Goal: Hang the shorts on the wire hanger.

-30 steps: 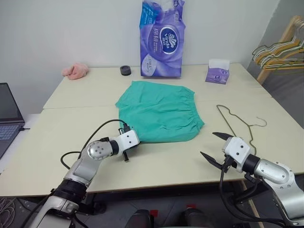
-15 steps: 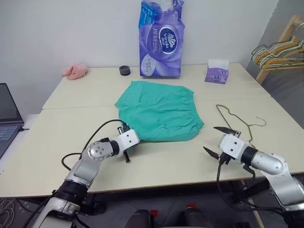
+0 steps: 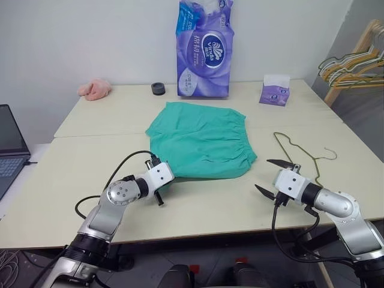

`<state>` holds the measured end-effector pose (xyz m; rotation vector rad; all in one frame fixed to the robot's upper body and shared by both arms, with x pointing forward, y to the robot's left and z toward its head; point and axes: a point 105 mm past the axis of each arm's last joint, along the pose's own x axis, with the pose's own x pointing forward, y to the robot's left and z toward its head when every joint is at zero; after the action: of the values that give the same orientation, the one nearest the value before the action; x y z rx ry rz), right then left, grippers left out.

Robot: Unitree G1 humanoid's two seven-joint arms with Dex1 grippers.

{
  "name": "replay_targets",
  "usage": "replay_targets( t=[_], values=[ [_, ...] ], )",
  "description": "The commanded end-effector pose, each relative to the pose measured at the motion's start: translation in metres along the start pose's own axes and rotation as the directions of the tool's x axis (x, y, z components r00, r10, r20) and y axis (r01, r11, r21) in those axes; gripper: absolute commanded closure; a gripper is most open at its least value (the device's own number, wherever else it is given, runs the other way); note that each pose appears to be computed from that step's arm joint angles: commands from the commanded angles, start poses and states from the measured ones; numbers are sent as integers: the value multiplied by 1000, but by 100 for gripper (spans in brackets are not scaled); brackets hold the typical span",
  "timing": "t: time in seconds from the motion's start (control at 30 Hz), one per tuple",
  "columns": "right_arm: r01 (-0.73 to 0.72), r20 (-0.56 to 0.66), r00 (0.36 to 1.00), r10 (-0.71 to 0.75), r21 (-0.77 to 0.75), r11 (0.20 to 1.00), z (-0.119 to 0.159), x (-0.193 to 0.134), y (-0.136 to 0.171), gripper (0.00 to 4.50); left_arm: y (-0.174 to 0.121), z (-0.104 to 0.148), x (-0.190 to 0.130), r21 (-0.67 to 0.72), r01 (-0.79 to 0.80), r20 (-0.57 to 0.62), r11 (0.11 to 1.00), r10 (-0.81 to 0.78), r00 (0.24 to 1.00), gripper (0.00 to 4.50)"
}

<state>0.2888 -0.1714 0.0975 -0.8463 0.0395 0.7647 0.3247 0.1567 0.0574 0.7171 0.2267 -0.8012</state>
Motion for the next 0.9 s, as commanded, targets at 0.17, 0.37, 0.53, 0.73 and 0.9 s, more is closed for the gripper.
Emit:
replay_targets(
  t=[0.17, 0.37, 0.53, 0.73, 0.9],
  values=[
    [6, 35, 999, -3, -86, 996, 10, 8, -9, 0, 11, 15, -8, 12, -46, 47, 999, 45, 998, 447],
    [3, 41, 999, 2, -118, 993, 11, 15, -11, 0, 9, 15, -11, 3, -49, 46, 999, 48, 998, 447],
    [-59, -1, 998, 61, -329, 942, 5, 32, -6, 0, 9, 16, -12, 0, -51, 47, 999, 51, 998, 447],
    [-63, -28, 998, 57, -396, 916, -5, 53, -14, 0, 19, 21, -13, 7, -74, 56, 997, 74, 996, 447],
    [-52, -55, 998, 32, -438, 897, -13, 69, -19, 0, 22, 25, -15, -3, -90, 67, 996, 90, 994, 447]
  ],
)
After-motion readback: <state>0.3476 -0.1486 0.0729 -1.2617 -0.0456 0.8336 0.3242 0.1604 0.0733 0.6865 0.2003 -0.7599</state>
